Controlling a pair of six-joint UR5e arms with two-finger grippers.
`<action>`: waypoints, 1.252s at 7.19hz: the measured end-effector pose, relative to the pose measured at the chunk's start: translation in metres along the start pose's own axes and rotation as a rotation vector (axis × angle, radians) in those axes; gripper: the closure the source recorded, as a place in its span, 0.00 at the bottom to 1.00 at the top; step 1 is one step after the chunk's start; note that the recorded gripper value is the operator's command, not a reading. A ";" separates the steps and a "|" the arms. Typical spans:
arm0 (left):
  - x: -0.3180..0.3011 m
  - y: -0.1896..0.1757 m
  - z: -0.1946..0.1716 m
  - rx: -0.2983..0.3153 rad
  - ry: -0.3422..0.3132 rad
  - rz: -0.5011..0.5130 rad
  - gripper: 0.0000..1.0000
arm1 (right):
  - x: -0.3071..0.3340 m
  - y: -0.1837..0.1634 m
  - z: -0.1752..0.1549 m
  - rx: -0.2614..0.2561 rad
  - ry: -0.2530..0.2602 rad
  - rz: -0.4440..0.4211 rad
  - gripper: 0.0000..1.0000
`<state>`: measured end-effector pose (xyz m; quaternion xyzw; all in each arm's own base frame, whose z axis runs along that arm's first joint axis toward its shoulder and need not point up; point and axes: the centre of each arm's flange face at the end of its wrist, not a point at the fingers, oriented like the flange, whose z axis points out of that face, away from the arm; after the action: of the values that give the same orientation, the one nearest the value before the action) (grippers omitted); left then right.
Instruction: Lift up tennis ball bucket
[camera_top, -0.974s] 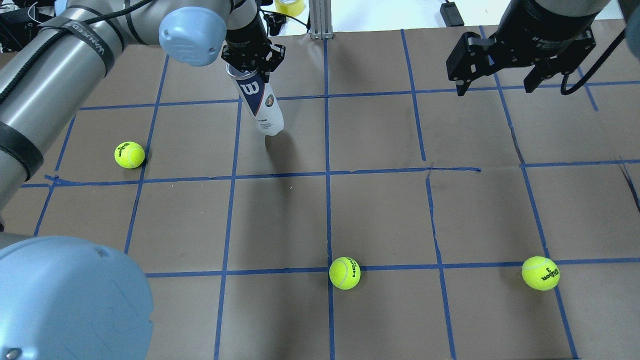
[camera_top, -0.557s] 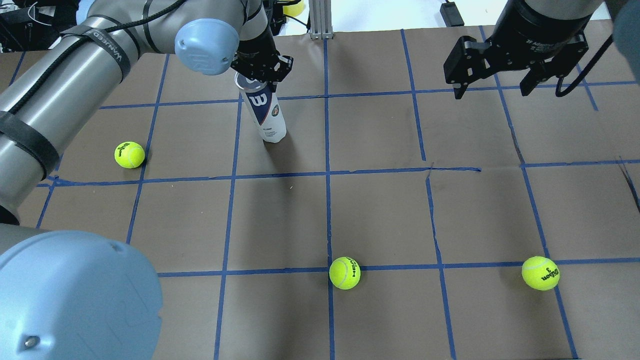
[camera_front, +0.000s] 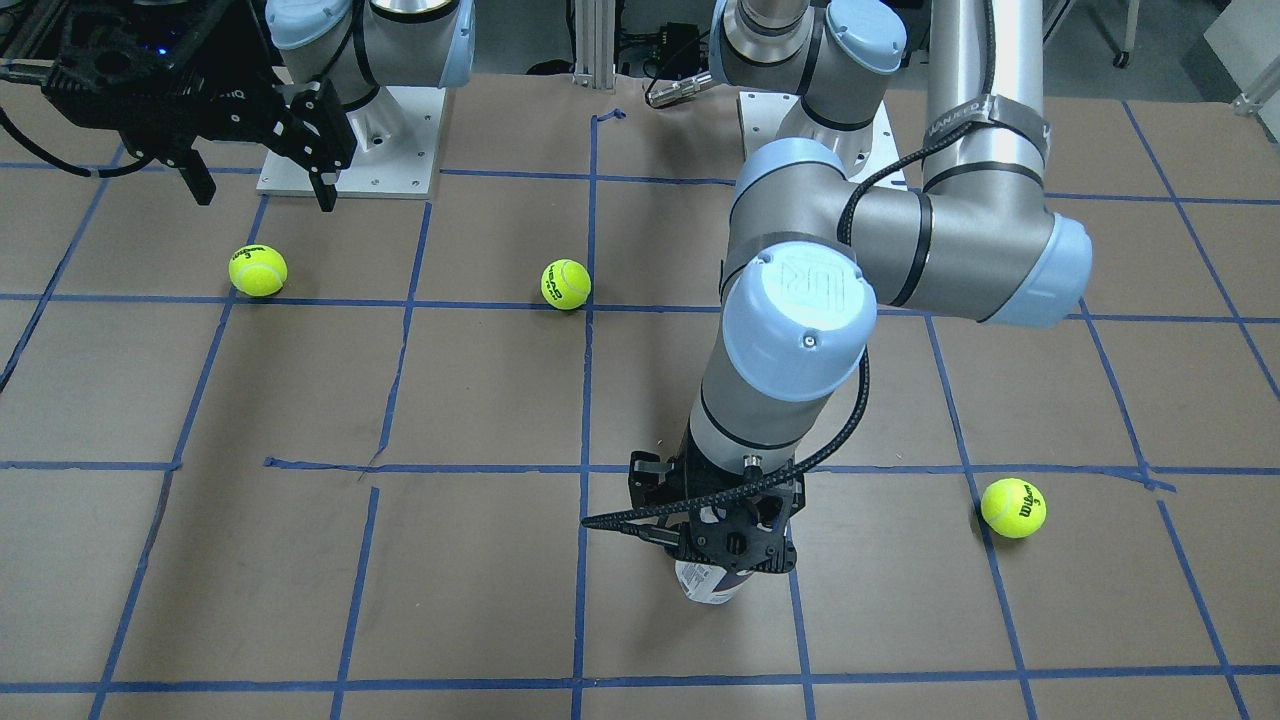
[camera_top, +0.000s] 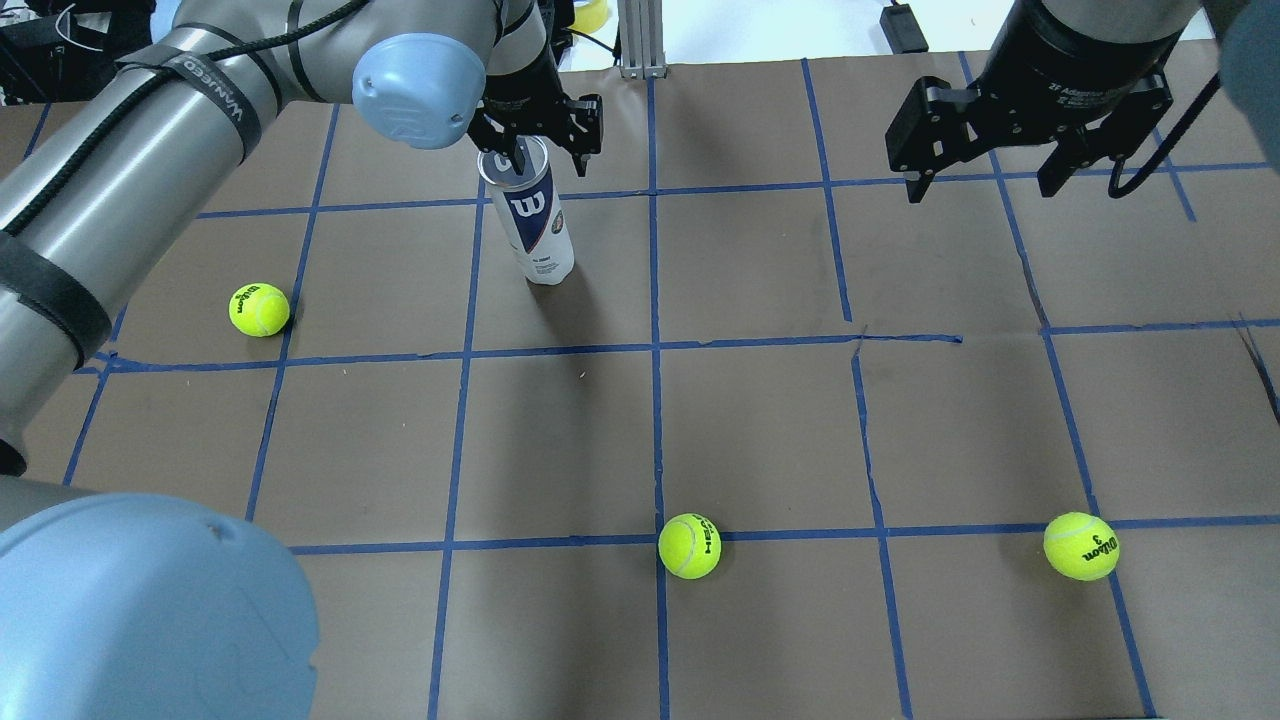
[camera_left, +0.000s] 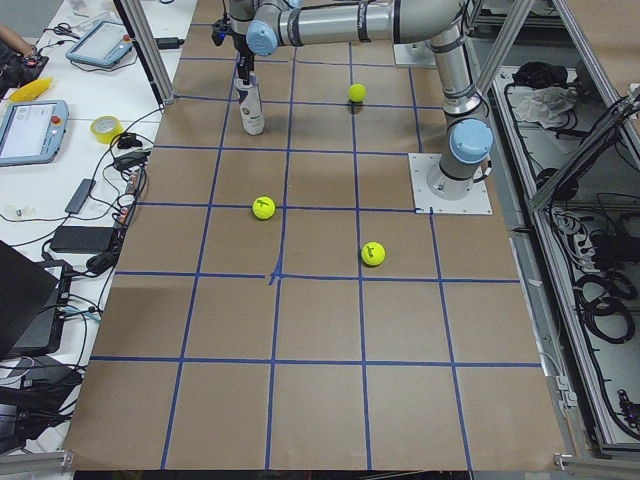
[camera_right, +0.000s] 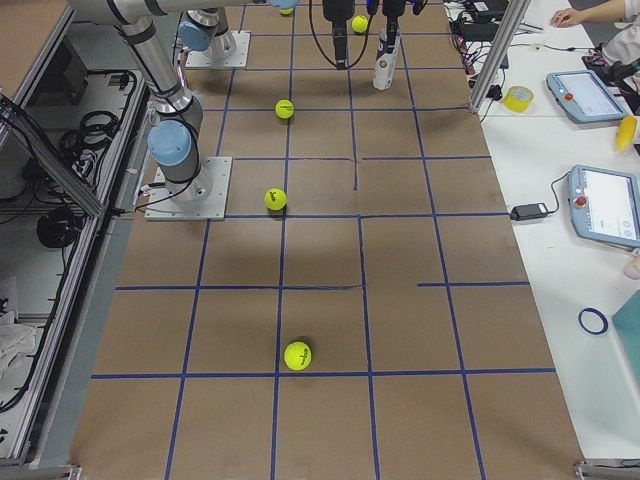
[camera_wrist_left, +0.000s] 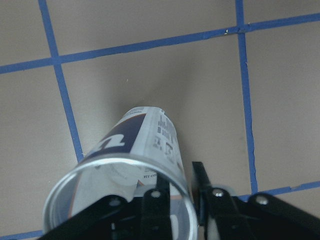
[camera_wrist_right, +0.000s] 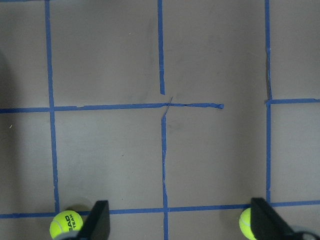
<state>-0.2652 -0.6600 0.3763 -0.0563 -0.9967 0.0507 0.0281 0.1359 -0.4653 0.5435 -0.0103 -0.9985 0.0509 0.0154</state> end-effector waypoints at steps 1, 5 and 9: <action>0.001 0.005 -0.032 0.009 -0.002 -0.005 0.00 | 0.000 0.000 0.000 0.000 -0.001 0.000 0.00; -0.101 0.048 -0.143 -0.071 -0.046 -0.162 0.00 | 0.000 -0.001 0.000 0.002 -0.003 0.000 0.00; -0.128 0.117 -0.154 -0.089 -0.055 -0.212 0.00 | 0.000 0.000 0.003 -0.010 0.000 0.006 0.00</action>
<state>-0.1157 -0.5439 0.5109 0.0499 -0.9987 0.0047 0.0032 0.1355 -0.4652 0.5403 -0.0131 -0.9987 0.0461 0.0152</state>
